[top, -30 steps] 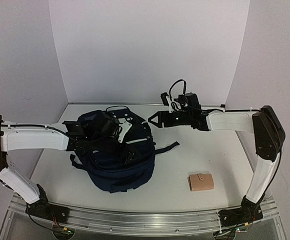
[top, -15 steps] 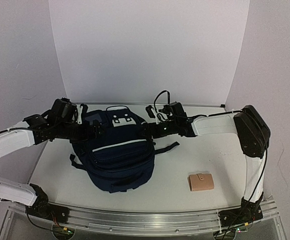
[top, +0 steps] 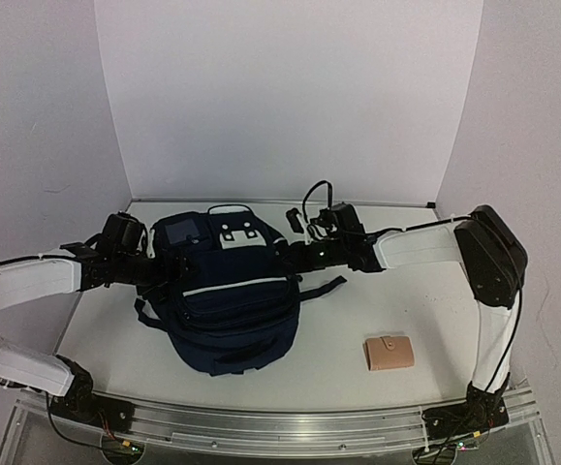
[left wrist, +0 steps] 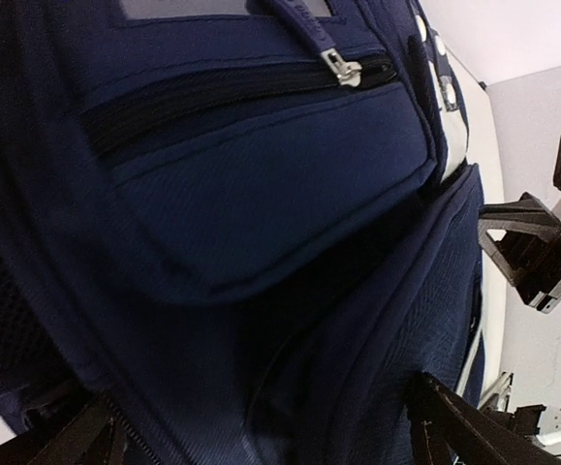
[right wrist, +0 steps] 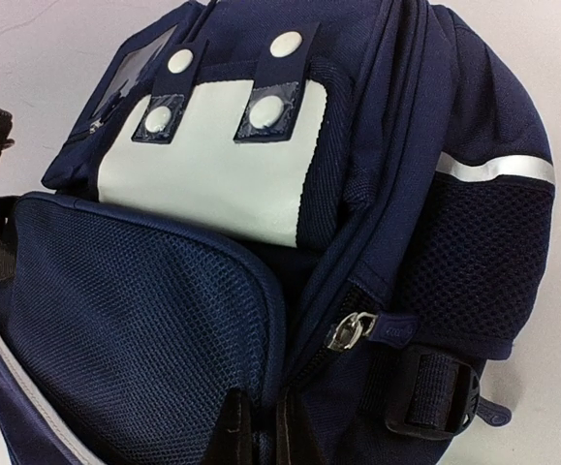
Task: Pack the student bag
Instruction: Adjust the student bag at the center of the board.
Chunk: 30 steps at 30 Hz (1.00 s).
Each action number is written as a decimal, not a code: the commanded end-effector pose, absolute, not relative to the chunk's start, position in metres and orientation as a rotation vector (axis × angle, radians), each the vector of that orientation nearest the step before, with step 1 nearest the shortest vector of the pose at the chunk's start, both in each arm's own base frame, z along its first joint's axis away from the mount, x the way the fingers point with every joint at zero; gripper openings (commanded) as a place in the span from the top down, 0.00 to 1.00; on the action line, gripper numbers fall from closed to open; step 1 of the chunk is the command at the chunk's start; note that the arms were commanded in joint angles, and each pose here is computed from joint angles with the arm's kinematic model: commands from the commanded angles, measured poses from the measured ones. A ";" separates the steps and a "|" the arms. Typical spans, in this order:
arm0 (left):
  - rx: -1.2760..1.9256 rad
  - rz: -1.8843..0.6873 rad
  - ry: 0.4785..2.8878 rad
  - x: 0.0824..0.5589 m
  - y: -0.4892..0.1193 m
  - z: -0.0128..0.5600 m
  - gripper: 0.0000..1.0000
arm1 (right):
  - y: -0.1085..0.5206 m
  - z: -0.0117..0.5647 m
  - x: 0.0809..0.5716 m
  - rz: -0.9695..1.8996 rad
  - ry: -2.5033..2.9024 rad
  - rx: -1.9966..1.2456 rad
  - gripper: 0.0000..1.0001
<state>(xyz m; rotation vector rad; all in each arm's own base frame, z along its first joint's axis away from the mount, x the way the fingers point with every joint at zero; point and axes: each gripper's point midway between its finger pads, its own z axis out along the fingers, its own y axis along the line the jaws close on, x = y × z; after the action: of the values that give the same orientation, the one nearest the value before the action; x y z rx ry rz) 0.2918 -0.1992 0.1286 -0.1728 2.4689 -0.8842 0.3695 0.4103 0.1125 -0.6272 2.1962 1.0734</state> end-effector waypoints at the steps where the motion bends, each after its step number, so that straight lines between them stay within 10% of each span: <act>1: 0.035 -1.055 2.263 0.342 -0.242 0.167 0.00 | 0.418 0.128 0.305 1.131 2.172 -0.775 1.00; 13: 0.587 -1.207 2.018 0.405 -0.320 0.202 0.03 | 0.516 0.149 0.147 1.366 2.116 -0.877 0.99; 20: 0.600 -0.896 2.004 0.451 -0.285 0.235 0.02 | 0.516 0.216 0.145 1.336 2.005 -0.759 0.45; 30: 0.221 -0.610 2.254 0.426 -0.211 0.225 0.00 | 0.438 0.204 0.206 0.922 2.203 -0.422 0.28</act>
<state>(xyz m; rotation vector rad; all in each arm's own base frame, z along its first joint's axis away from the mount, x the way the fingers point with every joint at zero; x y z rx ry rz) 0.4499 -0.2523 0.2250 0.4181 2.1343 -0.7385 0.1839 0.4667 0.2054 -0.5958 2.1334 1.0410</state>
